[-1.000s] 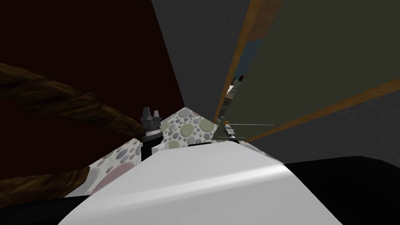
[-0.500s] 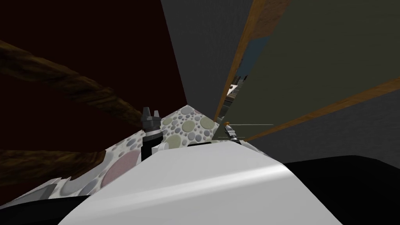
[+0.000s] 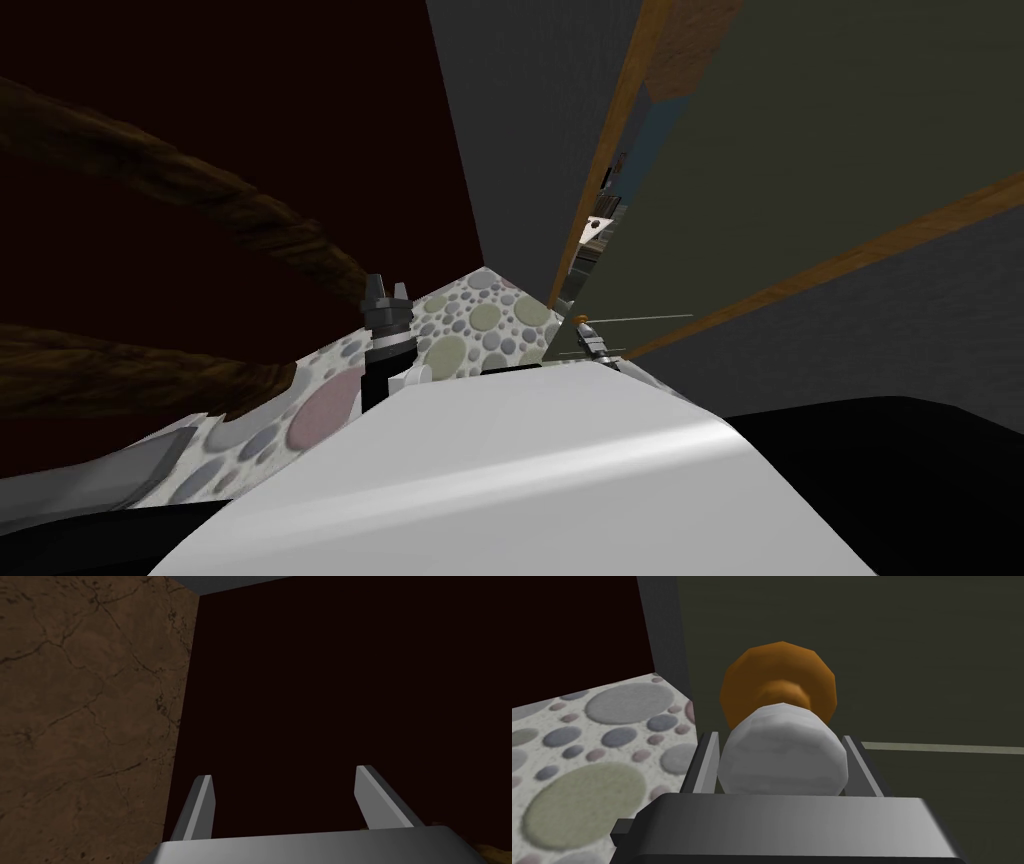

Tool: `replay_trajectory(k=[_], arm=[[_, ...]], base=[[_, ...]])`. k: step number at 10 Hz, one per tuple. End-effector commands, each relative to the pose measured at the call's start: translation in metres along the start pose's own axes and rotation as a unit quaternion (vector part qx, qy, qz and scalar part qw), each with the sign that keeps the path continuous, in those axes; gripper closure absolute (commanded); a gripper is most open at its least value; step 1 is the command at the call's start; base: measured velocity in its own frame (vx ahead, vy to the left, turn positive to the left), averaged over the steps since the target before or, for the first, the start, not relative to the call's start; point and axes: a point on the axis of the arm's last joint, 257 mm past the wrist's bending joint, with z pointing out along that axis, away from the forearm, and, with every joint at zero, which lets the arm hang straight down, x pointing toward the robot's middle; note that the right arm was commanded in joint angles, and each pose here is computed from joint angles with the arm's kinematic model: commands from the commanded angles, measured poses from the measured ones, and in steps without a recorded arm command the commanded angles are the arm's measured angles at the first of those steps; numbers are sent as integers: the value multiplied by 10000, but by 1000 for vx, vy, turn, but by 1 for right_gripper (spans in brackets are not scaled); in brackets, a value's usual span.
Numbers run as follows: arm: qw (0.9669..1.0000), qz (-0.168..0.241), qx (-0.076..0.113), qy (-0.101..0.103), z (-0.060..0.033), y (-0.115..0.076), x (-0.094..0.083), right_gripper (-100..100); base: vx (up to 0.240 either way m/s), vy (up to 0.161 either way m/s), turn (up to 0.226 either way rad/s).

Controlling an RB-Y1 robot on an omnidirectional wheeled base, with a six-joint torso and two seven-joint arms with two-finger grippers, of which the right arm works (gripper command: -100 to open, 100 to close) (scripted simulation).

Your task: Pull the door open

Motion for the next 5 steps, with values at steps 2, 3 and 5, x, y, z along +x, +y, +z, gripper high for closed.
replay_trajectory(k=[2,3,5], arm=[[10000,-5,74,16,-70,14,6,100],[9999,-7,129,27,-122,24,12,100],[9998,-7,212,40,-199,37,20,100]], base=[[-172,-61,151],[-224,-64,182],[-215,-60,142]])
